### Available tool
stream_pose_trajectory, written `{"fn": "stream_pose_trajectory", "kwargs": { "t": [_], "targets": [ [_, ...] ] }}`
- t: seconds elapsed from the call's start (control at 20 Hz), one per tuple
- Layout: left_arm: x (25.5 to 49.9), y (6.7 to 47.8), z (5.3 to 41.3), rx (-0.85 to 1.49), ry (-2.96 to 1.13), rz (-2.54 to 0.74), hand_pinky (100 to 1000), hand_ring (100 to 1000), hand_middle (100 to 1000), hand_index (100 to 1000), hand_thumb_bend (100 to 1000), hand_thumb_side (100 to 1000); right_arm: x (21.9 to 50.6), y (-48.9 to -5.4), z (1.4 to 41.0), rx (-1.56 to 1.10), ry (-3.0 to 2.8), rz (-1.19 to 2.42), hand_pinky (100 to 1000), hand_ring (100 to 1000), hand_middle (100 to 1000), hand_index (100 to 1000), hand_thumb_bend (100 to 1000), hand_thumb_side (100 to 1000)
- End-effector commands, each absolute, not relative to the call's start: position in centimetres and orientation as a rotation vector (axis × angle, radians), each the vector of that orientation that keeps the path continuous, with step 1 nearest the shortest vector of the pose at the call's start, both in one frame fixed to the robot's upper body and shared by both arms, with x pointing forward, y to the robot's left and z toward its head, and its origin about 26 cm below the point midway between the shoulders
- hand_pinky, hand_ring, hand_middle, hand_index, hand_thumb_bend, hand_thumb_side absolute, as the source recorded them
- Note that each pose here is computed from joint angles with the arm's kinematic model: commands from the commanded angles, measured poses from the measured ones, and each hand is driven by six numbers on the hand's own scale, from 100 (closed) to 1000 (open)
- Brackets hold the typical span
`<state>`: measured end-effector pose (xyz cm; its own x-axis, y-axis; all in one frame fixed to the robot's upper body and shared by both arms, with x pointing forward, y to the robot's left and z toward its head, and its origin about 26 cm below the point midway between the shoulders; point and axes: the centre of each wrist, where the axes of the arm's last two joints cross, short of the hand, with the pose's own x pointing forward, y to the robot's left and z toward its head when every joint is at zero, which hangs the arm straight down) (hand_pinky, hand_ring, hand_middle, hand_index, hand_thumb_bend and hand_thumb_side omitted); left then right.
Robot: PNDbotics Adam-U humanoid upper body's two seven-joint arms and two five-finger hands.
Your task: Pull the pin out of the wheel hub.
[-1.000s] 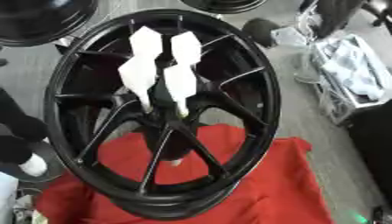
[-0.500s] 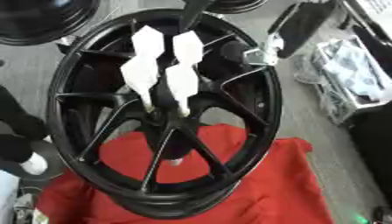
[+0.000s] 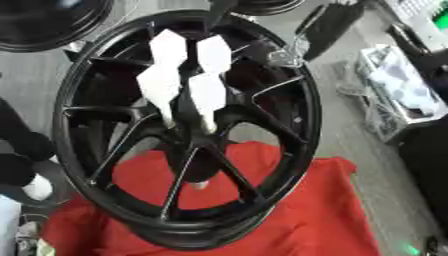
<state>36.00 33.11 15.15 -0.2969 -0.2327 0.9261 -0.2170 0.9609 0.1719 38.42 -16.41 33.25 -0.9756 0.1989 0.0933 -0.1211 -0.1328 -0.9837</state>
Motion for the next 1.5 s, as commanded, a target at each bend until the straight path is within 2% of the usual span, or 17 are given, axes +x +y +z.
{"fn": "stream_pose_trajectory", "kwargs": {
  "t": [0.05, 1.05, 1.25, 1.5],
  "targets": [
    [35.9, 33.9, 16.2, 0.352, -1.910, -0.008, 707, 756, 721, 724, 152, 832, 38.5, -16.7, 34.2, -0.157, -1.928, 2.265, 858, 771, 752, 852, 100, 277],
    [35.6, 34.2, 15.5, 0.357, -1.885, 0.013, 704, 756, 719, 720, 153, 842, 40.9, -17.4, 32.6, -0.266, -1.914, 2.203, 897, 807, 780, 892, 100, 302],
    [35.6, 34.2, 15.4, 0.355, -1.881, 0.013, 704, 757, 720, 721, 153, 844, 41.1, -17.6, 32.4, -0.268, -1.902, 2.218, 903, 810, 784, 902, 100, 356],
    [35.6, 34.2, 15.4, 0.351, -1.879, 0.009, 704, 757, 720, 721, 153, 845, 41.5, -17.9, 32.2, -0.290, -1.872, 2.218, 908, 810, 784, 900, 120, 484]
  ]
}}
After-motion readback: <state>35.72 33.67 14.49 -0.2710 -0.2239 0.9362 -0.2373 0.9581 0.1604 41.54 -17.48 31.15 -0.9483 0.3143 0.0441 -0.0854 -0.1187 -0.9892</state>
